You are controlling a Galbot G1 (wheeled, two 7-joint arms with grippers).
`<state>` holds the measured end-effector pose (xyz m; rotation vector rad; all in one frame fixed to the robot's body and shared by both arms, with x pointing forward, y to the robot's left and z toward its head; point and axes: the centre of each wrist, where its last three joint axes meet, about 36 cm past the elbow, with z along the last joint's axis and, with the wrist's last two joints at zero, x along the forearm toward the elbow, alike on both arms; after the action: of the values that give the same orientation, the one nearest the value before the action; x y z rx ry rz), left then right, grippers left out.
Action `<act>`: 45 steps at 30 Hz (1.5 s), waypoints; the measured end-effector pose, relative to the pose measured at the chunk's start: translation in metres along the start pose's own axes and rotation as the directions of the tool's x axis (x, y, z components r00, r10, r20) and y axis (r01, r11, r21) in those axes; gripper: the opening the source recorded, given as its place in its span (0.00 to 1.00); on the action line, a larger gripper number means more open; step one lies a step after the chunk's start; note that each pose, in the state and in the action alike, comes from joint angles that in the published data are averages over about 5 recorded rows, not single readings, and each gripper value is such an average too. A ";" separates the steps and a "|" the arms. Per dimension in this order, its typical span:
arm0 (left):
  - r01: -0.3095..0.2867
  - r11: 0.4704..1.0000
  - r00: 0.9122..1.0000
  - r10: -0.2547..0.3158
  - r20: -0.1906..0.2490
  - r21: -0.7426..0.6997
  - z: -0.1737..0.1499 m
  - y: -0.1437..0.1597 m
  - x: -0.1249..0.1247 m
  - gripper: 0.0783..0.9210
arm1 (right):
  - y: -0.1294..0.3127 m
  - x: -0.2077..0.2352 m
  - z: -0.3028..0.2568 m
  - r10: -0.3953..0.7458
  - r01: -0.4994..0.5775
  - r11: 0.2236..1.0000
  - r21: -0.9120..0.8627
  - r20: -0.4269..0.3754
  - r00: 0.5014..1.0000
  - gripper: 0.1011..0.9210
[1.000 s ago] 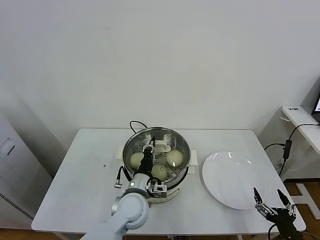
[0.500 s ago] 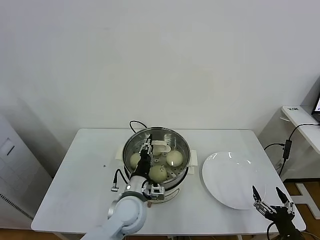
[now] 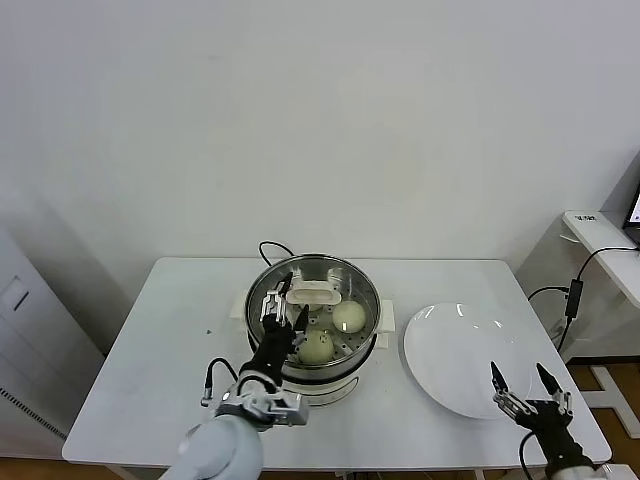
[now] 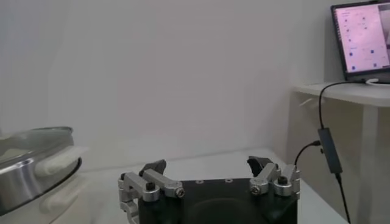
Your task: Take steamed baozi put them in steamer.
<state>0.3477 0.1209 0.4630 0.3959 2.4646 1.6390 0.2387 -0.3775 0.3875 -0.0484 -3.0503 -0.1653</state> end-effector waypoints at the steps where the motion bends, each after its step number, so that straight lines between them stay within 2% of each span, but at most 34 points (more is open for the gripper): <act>1: 0.004 1.000 1.000 -0.005 0.016 0.027 0.001 0.003 0.002 0.87 | 0.001 -0.003 -0.001 -0.004 0.004 1.000 0.000 0.003 1.000 0.88; 6: 0.040 0.985 0.996 -0.053 0.072 0.170 0.013 0.017 0.011 0.88 | 0.011 -0.023 -0.006 -0.023 0.023 1.000 -0.004 0.021 1.000 0.88; 11: 0.074 0.941 0.992 -0.102 0.068 0.330 0.035 0.026 0.017 0.88 | 0.023 -0.041 -0.009 -0.041 0.042 0.999 -0.017 0.041 0.998 0.88; 19: 0.136 0.824 0.988 -0.156 -0.011 0.549 0.086 0.019 0.033 0.88 | 0.038 -0.060 -0.010 -0.074 0.075 0.997 -0.018 0.055 0.996 0.88; 29: 0.202 0.698 0.979 -0.172 -0.114 0.686 0.136 -0.011 0.065 0.88 | 0.045 -0.063 0.000 -0.088 0.089 0.996 -0.020 0.046 0.995 0.88; 37: 0.256 0.634 0.966 -0.186 -0.178 0.730 0.159 -0.026 0.084 0.88 | 0.049 -0.064 0.005 -0.106 0.107 0.994 -0.011 0.044 0.993 0.88; 45: 0.277 0.601 0.961 -0.187 -0.205 0.749 0.171 -0.031 0.094 0.88 | 0.050 -0.064 0.008 -0.115 0.116 0.993 -0.004 0.044 0.992 0.88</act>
<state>0.3005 0.2883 0.3695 0.0475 3.0325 0.4112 0.3037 -0.3291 0.3797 0.1261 -3.0975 -0.1848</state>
